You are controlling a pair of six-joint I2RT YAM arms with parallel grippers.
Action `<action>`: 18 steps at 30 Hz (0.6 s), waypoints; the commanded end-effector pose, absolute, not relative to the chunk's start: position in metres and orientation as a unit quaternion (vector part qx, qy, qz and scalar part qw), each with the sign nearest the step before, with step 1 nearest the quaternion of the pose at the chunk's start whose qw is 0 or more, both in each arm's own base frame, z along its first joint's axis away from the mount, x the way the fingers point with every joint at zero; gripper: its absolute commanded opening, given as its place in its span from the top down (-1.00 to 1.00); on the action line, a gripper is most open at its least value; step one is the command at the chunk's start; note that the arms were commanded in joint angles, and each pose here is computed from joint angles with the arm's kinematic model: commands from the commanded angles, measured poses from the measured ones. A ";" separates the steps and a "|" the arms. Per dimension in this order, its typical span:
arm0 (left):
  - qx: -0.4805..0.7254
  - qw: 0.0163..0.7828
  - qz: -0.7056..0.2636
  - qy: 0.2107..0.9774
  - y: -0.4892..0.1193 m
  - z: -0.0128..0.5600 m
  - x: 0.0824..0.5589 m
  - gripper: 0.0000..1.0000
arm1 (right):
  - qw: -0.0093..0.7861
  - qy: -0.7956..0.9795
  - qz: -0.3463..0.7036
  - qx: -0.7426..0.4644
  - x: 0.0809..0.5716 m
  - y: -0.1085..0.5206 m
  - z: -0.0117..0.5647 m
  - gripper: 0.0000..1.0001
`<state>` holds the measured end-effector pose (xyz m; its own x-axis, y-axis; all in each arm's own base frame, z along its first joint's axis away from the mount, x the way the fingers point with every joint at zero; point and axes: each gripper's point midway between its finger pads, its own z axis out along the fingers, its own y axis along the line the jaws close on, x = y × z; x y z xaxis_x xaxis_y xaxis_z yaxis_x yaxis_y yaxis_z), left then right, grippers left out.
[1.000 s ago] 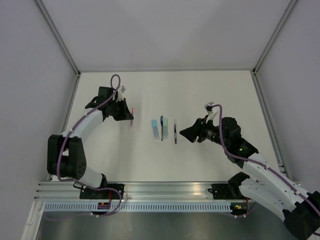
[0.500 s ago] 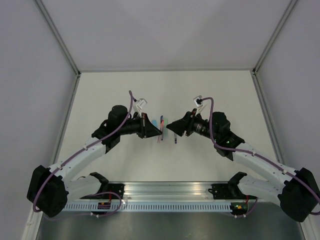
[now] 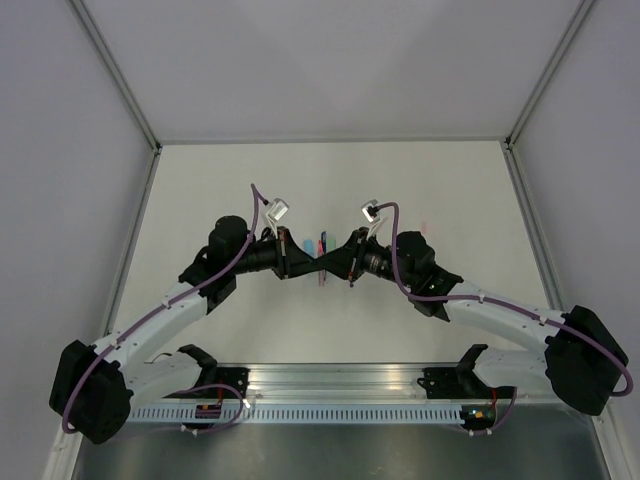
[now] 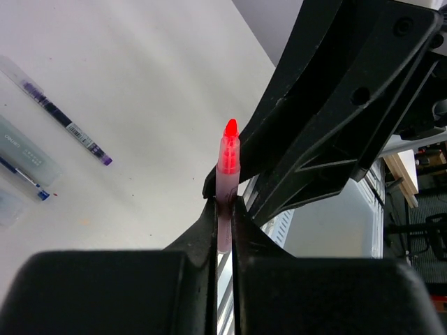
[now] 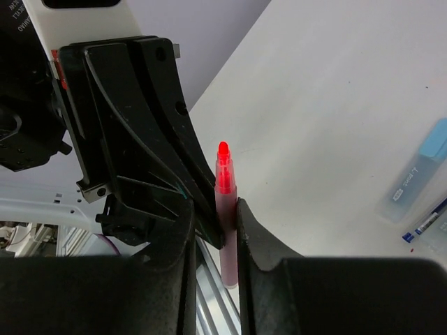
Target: Insert the pens into the pen caps
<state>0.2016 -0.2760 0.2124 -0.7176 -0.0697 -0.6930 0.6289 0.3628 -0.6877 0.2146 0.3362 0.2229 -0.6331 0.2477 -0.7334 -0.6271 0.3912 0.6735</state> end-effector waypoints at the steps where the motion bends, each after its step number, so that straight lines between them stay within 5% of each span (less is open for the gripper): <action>1: 0.213 0.350 -0.560 0.720 -0.281 0.238 0.192 0.95 | 0.444 0.698 0.550 -0.114 0.225 0.345 0.250 0.62; 8: 0.213 0.352 -0.555 0.723 -0.279 0.233 0.191 0.95 | 0.453 0.693 0.552 -0.101 0.230 0.345 0.256 1.00; 18: 0.223 0.357 -0.589 0.690 -0.283 0.251 0.183 0.95 | 0.448 0.666 0.587 -0.103 0.219 0.345 0.269 1.00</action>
